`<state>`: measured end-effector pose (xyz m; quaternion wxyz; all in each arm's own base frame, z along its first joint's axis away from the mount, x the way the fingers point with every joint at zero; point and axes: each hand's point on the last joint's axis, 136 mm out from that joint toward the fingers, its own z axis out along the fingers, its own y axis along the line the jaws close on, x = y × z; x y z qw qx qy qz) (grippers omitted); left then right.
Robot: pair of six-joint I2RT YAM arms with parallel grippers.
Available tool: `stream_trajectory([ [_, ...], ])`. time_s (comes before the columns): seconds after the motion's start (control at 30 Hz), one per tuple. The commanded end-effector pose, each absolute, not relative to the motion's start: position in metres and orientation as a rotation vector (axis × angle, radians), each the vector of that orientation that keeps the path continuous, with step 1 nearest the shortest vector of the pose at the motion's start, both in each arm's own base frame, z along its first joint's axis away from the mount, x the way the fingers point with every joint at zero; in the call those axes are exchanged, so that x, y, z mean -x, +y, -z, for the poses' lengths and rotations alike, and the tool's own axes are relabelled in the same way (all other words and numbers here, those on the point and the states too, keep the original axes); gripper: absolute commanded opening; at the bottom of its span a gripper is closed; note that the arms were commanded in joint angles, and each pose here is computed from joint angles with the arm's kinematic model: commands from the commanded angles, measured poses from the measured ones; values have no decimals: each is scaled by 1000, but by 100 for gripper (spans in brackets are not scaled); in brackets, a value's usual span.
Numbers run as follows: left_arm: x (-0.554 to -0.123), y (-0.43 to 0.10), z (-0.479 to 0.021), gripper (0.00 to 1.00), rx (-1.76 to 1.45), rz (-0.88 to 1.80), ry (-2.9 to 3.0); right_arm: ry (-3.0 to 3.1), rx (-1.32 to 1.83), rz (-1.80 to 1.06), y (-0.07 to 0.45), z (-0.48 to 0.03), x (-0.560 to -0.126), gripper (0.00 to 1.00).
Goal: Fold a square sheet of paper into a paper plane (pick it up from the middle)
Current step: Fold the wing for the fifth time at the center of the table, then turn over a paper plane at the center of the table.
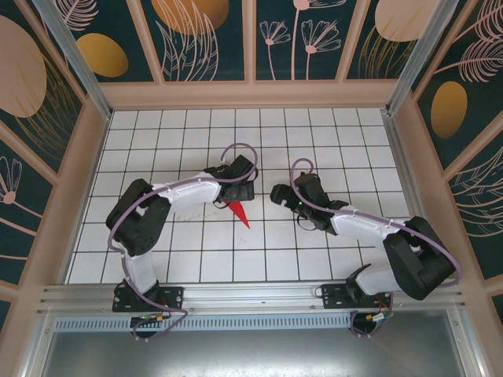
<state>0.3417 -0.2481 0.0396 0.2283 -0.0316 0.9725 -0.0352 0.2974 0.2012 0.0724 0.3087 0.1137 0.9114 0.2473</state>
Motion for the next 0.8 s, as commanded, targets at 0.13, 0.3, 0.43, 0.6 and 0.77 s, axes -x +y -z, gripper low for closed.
stream_trajectory([
  [0.13, -326, -221, -40, 73, 164, -97, 2721, 2420, -357, -627, 190, -69, -297, 97],
  [0.3, -325, -222, -54, 68, 211, -45, 2689, 2443, -351, -645, 196, -64, -297, 97],
  [0.43, -325, -224, -57, 57, 239, -7, 2679, 2456, -350, -652, 198, -62, -297, 96],
  [0.6, -323, -232, -50, 43, 263, 66, 2691, 2457, -352, -655, 199, -64, -297, 96],
  [0.77, -321, -237, -46, 33, 280, 120, 2698, 2458, -354, -650, 198, -65, -297, 96],
])
